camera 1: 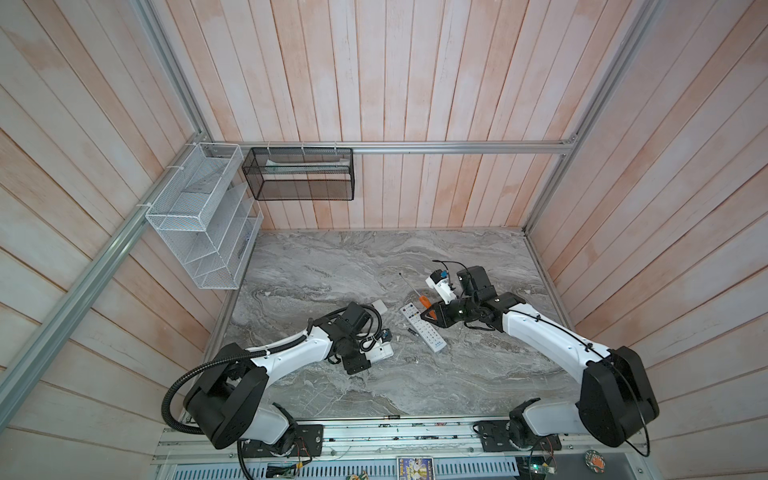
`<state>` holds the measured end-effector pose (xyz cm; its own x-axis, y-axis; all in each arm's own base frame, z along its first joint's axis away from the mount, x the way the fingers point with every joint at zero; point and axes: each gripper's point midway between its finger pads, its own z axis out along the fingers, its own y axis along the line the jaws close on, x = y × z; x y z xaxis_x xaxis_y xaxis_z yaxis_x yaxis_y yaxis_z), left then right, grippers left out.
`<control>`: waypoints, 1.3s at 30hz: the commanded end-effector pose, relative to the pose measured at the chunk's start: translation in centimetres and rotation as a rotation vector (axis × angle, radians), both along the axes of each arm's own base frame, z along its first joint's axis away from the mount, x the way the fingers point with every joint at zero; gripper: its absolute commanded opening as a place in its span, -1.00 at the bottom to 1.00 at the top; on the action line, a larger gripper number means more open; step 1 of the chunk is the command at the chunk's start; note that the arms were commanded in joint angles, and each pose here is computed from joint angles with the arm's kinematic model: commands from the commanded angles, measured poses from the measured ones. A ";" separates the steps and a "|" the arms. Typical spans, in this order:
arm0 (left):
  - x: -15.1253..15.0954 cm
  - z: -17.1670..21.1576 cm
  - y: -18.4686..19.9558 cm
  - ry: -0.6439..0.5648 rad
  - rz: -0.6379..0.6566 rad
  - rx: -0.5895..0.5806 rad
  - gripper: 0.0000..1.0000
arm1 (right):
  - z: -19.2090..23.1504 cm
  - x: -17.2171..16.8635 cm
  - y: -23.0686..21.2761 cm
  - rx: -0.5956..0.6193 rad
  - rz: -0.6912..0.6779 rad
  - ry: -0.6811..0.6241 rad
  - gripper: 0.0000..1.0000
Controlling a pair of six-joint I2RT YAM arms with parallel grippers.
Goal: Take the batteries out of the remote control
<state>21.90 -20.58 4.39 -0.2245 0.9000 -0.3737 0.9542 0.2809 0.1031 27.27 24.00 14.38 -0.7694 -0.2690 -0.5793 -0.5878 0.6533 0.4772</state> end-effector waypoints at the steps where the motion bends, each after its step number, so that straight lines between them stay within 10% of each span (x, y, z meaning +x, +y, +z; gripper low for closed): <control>1: 2.2 5.3 -1.9 -0.106 0.047 -0.169 0.90 | 1.9 0.6 0.1 0.059 -0.025 -0.066 -1.00; 8: 4.7 19.2 -4.1 -0.202 0.279 -0.778 1.00 | 3.8 -0.8 1.0 0.156 0.040 -0.096 -1.00; 13: 5.5 22.2 -3.5 -0.082 0.478 -1.086 1.00 | 2.7 -0.9 0.3 0.117 -0.004 -0.062 -1.00; 20: 6.0 19.5 -3.8 0.152 0.671 -1.139 1.00 | -2.1 -3.8 0.7 0.020 -0.054 0.104 -1.00; 39: 4.4 17.2 -1.2 0.228 0.833 -1.130 1.00 | -11.1 -10.4 2.7 -0.137 -0.046 0.289 -0.99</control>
